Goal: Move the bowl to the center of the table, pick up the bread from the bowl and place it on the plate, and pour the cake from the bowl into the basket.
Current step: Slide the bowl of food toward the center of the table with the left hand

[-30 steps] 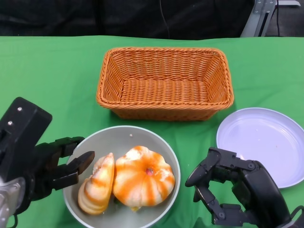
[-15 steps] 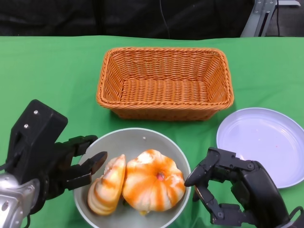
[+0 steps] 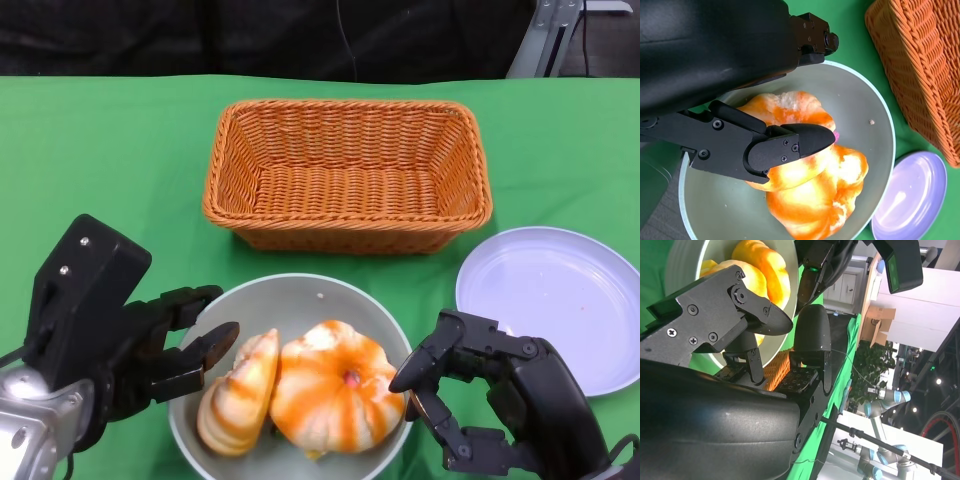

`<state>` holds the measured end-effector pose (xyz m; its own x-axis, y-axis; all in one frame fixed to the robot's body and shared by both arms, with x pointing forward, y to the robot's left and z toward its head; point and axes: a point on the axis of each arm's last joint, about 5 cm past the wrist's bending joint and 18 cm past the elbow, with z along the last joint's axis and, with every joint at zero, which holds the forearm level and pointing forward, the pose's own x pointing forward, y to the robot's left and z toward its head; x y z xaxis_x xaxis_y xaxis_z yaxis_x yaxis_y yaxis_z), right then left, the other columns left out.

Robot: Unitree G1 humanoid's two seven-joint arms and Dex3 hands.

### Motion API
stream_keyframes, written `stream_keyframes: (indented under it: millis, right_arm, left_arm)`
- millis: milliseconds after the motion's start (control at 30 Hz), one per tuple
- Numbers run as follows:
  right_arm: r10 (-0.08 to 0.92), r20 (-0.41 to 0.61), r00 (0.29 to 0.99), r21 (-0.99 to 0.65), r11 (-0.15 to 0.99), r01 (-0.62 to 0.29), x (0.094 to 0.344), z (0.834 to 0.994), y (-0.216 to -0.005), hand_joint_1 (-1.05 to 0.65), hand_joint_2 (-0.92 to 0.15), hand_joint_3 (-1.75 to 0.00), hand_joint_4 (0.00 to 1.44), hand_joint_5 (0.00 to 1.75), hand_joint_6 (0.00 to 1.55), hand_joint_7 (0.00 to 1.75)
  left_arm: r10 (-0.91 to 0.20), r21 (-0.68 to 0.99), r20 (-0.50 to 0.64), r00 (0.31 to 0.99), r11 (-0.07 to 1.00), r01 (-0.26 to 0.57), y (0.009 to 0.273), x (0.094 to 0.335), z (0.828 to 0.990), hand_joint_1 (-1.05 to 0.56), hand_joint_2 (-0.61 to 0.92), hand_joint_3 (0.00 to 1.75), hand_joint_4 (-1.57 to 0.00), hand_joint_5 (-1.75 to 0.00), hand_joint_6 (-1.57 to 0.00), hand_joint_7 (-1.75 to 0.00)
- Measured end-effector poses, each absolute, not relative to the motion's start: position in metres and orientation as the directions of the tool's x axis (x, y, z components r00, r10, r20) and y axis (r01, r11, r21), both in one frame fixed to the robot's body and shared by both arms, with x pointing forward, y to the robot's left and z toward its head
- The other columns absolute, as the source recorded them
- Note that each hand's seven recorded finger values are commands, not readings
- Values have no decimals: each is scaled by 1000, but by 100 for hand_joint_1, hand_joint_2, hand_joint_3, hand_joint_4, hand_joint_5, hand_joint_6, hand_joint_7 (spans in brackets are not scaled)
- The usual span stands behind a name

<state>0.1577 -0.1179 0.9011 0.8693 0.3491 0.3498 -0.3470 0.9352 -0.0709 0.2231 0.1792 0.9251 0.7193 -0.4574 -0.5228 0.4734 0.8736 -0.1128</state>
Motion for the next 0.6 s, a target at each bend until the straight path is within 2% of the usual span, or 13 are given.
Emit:
stream_keyframes:
  millis: [600]
  right_arm:
    - [352, 348, 869, -66, 934, -351, 158, 900, -116, -12, -51, -110, 78, 150, 77, 119]
  left_arm:
    - [-518, -178, -461, 720, 849, 498, 172, 225, 918, -58, 92, 57, -2, -1, 0, 0]
